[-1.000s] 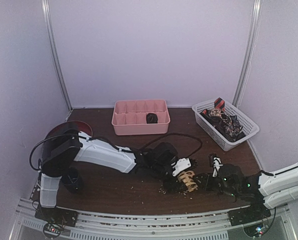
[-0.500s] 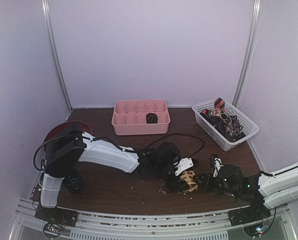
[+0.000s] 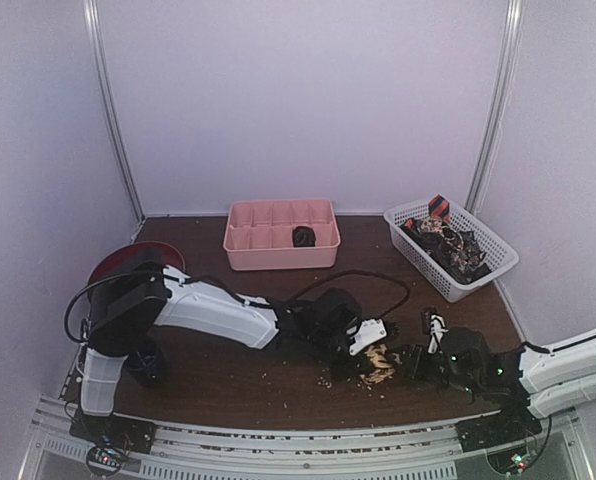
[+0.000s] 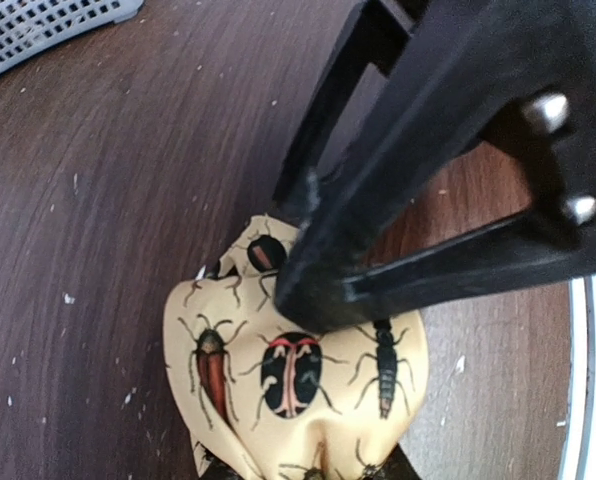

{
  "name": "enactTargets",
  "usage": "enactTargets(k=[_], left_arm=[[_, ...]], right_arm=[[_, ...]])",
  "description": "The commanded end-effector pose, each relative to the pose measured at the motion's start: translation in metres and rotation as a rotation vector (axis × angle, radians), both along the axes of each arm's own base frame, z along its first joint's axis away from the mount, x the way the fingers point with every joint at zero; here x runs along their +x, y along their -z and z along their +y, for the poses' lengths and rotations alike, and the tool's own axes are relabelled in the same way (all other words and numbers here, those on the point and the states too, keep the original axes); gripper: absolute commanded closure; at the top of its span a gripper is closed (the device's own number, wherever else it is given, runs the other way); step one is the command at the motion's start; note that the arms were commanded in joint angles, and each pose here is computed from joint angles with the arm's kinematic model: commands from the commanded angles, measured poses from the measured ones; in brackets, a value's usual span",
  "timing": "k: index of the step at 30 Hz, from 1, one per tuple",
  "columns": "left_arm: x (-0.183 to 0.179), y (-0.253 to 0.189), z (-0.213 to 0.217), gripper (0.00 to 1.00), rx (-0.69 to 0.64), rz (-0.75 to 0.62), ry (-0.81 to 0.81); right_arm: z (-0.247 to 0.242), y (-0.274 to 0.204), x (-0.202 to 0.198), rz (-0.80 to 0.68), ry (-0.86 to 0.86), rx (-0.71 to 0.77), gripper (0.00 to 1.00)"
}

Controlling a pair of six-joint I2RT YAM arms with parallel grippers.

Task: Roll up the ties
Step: Roll the tie at the center of the board.

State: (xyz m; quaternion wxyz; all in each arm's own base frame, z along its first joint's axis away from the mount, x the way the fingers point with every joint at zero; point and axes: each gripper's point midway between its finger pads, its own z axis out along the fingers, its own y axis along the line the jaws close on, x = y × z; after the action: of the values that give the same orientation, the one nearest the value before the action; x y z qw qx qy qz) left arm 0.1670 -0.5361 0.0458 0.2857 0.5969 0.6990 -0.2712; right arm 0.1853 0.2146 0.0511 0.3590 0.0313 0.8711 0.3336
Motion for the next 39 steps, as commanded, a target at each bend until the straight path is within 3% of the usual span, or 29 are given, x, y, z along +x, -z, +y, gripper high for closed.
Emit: enactTargets(k=[1, 7, 12, 20, 27, 31, 33, 39], left_arm=[[0.003, 0.02, 0.036, 0.76, 0.124, 0.008, -0.079], [-0.004, 0.025, 0.051, 0.74, 0.145, 0.03, -0.085], [-0.007, 0.028, 0.054, 0.73, 0.148, 0.043, -0.076], [-0.004, 0.025, 0.049, 0.69, 0.138, 0.033, -0.08], [0.001, 0.018, 0.05, 0.55, 0.131, 0.016, -0.11], [0.0, 0.015, 0.05, 0.54, 0.123, 0.012, -0.103], [-0.002, 0.016, 0.049, 0.57, 0.123, 0.013, -0.086], [-0.005, 0.015, 0.049, 0.6, 0.104, 0.006, -0.061]], right_arm=[[0.002, 0.001, -0.006, 0.038, -0.021, 0.042, 0.38], [0.016, -0.007, -0.008, 0.092, -0.045, 0.156, 0.15], [0.025, -0.008, -0.001, 0.108, -0.051, 0.151, 0.12], [0.033, 0.023, -0.003, 0.193, -0.088, 0.028, 0.17], [0.037, 0.034, -0.01, 0.223, -0.137, 0.014, 0.43], [0.036, 0.035, -0.015, 0.233, -0.137, 0.069, 0.5], [0.039, 0.031, -0.017, 0.24, -0.136, 0.122, 0.5], [0.041, 0.012, -0.013, 0.237, -0.097, 0.227, 0.34]])
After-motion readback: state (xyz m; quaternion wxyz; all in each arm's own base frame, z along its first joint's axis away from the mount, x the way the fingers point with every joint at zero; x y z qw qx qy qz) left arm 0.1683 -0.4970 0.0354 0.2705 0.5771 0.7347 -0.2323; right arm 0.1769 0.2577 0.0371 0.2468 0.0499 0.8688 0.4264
